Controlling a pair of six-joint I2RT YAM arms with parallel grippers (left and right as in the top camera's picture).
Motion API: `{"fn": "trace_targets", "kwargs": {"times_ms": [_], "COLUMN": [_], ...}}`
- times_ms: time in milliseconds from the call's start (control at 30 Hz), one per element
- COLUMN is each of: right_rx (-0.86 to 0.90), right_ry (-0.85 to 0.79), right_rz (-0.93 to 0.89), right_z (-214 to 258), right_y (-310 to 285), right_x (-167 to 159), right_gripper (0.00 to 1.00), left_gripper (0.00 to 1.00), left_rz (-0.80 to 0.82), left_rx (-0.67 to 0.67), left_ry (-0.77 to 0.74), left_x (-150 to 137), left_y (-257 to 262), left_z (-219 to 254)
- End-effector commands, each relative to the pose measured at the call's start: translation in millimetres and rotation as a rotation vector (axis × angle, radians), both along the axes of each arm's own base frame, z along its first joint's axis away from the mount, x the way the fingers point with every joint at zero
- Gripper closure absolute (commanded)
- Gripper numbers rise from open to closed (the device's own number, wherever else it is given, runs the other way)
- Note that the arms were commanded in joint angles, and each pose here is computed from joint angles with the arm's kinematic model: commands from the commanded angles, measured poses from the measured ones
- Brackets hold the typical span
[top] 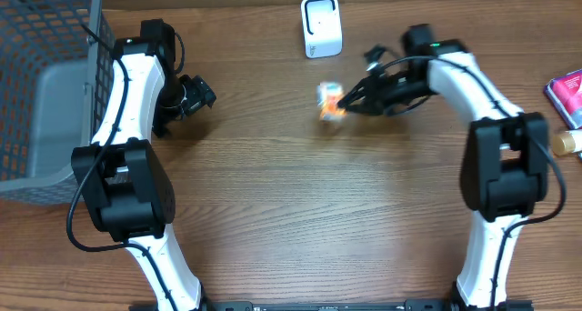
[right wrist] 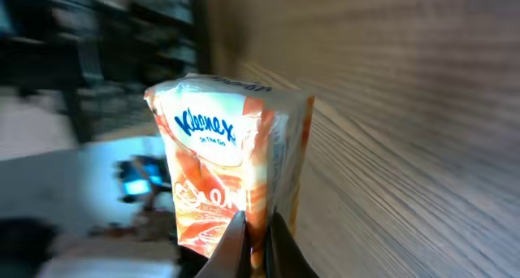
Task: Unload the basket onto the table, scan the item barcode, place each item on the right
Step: 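Hold the Kleenex box up to the scanner with the right gripper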
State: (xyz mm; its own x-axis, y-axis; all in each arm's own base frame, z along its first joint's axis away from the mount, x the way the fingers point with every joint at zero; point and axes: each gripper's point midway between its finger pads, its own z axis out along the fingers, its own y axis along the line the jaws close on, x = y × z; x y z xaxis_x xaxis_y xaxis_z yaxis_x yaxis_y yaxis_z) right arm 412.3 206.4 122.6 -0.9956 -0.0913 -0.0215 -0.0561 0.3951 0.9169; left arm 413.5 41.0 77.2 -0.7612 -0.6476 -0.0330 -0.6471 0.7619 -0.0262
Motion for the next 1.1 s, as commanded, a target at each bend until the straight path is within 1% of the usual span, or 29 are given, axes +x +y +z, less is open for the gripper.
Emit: {"fn": "trace_targets", "kwargs": {"times_ms": [0, 67, 133, 333, 800, 867, 933, 967, 1000, 1033, 1067], "right_rx": [0.232, 0.376, 0.441, 0.445, 0.436, 0.33, 0.06, -0.078, -0.243, -0.336, -0.485], "right_ry": [-0.097, -0.184, -0.201, -0.247, -0.245, -0.194, -0.107, -0.095, -0.097, -0.103, -0.129], "right_rz": [-0.006, -0.002, 0.004, 0.029, 0.027, -0.007, -0.134, -0.198, -0.265, -0.297, -0.342], "right_z": [51, 75, 86, 87, 86, 72, 37, 22, 7, 2, -1], "right_y": [-10, -19, -19, -12, -13, -14, -23, -31, -44, -51, -62], "right_x": [9, 11, 11, 11, 15, 27, 51, 62, 73, 78, 85], "right_gripper": [0.96, 0.96, 0.96, 0.97, 0.96, 0.96, 0.96, 0.96, 0.96, 0.96, 0.96], "left_gripper": [0.0, 0.0, 0.0, 0.0, 0.0, 0.0, 0.0, 0.0, 0.0, 0.0, 0.0], "left_rz": [0.025, 0.025, 0.025, 0.025, 0.025, 0.026, 0.026, 0.025, 0.026, 0.026, 0.026], "left_rx": [0.01, 0.01, 0.01, 0.011, 0.01, 0.01, 0.011, 0.011, 0.011, 0.011, 0.011], "left_ry": [-0.006, -0.006, -0.007, -0.007, -0.006, -0.007, -0.007, -0.008, -0.009, -0.01, -0.012], "left_x": [3, 3, 3, 3, 3, 3, 3, 3, 3, 4, 4], "left_y": [4, 4, 4, 4, 4, 4, 4, 4, 4, 4, 4], "left_z": [2, 2, 2, 2, 2, 2, 2, 2, 2, 2, 2]}}
